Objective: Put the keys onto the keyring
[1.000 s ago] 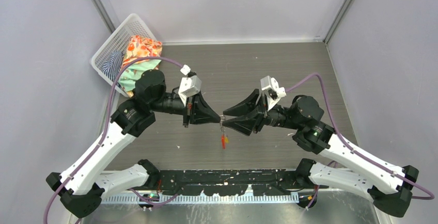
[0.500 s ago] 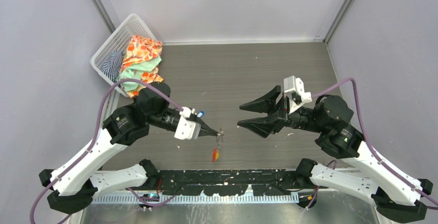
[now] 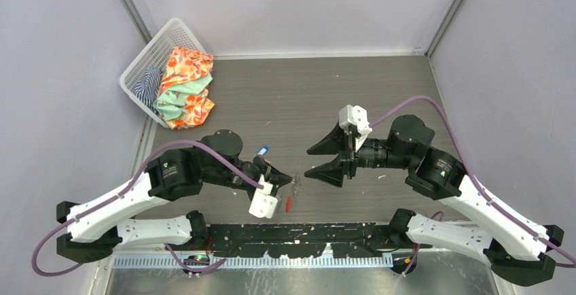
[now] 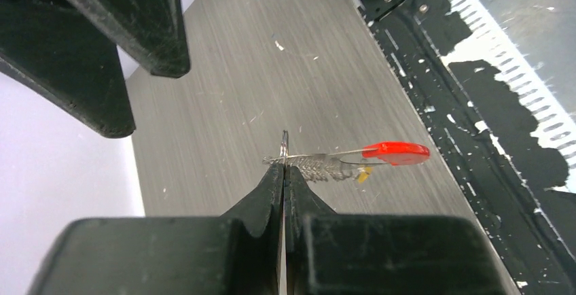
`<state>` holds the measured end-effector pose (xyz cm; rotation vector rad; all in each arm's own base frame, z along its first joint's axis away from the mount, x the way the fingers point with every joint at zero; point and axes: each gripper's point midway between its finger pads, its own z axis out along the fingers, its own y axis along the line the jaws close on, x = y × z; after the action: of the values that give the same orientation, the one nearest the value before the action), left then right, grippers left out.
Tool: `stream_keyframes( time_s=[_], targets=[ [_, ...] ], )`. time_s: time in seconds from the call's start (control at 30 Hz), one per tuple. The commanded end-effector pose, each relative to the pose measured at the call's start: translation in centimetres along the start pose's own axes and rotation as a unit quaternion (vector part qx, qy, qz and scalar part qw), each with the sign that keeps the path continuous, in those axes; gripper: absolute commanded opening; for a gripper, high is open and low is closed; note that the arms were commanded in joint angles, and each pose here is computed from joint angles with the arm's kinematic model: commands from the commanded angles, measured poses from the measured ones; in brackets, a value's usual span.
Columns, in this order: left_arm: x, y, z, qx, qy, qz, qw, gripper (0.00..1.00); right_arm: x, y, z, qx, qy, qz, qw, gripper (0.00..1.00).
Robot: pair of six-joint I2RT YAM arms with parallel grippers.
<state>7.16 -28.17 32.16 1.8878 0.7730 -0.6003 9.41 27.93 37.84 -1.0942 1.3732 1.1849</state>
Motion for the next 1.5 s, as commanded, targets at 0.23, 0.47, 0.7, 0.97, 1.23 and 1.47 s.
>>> stream_keyframes(
  time_s=[0.23,0.47,0.7,0.97,1.23,1.47],
  targets=[
    [1.3,3.2,-0.2,-0.075,0.074,0.004,0.994,0.01,-0.1,-0.1,0.0,-0.015,0.046,-0.052,0.997,0.65],
    [1.2,4.6,-0.4,-0.115,0.083,-0.006,0.990,0.00,0.9,-1.9,0.2,0.015,0.079,-0.084,0.993,0.63],
    [0.9,5.2,-0.5,-0.138,0.076,-0.039,0.987,0.01,2.0,-2.2,1.2,0.019,0.093,-0.103,0.990,0.57],
    [1.8,2.9,-0.7,-0.103,0.076,-0.011,0.992,0.01,1.1,-4.0,1.7,0.074,0.085,-0.071,0.991,0.57],
    [3.3,-4.0,-1.7,-0.008,0.058,-0.009,0.998,0.00,1.5,-10.6,2.5,0.162,0.059,0.065,0.983,0.60],
    [4.2,-7.9,-3.2,0.034,0.070,-0.094,0.993,0.00,8.0,-15.2,7.1,0.149,0.120,0.123,0.974,0.59]
  ],
)
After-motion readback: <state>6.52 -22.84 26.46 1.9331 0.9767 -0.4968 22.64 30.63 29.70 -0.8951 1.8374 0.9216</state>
